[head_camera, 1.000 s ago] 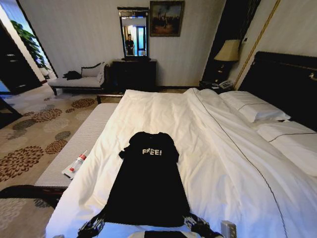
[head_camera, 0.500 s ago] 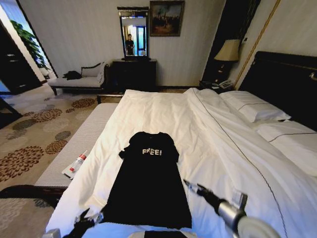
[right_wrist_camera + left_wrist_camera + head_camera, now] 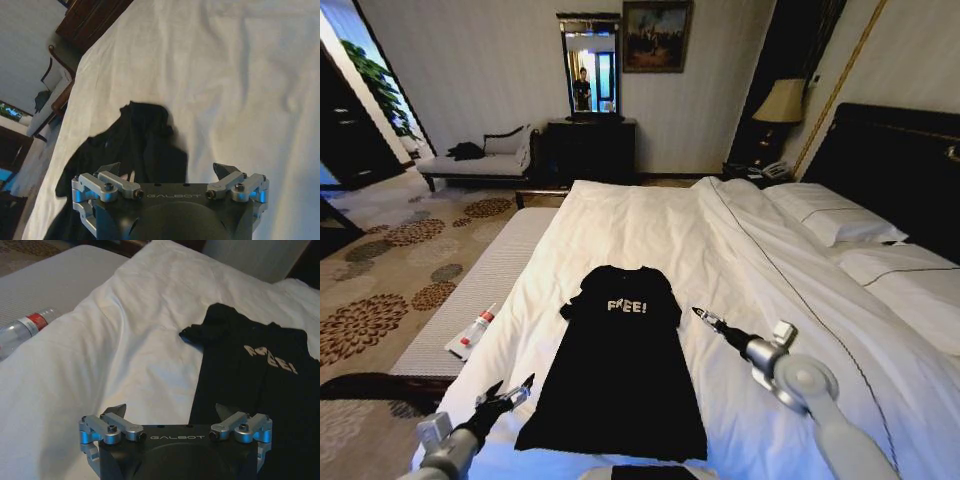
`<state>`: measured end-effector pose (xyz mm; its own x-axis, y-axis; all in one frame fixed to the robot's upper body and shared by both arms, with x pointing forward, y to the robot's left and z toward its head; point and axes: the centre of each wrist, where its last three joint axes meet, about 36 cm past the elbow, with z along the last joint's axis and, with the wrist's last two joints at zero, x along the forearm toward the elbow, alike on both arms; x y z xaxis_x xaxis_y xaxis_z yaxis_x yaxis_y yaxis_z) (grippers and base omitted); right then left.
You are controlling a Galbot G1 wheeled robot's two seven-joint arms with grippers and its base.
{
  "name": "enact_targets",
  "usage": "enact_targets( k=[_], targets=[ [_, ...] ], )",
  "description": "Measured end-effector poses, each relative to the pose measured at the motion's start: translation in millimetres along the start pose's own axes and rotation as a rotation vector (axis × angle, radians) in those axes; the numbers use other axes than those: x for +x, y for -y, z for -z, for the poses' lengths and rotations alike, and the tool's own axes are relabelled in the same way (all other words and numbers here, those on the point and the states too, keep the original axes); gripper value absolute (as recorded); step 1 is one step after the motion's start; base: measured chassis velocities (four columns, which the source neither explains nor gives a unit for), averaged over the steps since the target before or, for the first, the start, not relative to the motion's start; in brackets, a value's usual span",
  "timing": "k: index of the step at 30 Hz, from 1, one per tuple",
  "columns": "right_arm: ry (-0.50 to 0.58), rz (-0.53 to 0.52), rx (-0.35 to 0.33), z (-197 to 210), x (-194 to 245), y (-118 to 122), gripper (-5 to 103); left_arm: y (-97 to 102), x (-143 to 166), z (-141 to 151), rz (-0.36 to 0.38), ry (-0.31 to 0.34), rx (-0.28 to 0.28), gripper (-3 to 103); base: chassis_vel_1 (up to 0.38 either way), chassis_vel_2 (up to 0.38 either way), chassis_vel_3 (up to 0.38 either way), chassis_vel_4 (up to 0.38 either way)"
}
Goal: Fold the clothes on the bed.
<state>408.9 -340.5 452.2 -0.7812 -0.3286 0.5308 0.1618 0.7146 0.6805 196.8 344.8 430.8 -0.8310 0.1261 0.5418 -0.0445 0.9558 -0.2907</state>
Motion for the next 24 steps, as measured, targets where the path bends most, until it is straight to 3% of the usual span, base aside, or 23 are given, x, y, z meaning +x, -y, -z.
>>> enact_targets(
  k=[10, 24],
  targets=[
    [-0.034, 0.042, -0.104, 32.0, -62.0, 9.3, 100, 12.9, -2.0, 8.3, 0.001, 0.001, -0.021, 100, 0.000, 0.000, 0.000, 0.000],
    [-0.088, 0.045, -0.177, 17.7, -114.9, 30.3, 100, 21.6, -1.6, 20.3, 0.039, -0.021, 0.008, 100, 0.000, 0.000, 0.000, 0.000]
  ],
)
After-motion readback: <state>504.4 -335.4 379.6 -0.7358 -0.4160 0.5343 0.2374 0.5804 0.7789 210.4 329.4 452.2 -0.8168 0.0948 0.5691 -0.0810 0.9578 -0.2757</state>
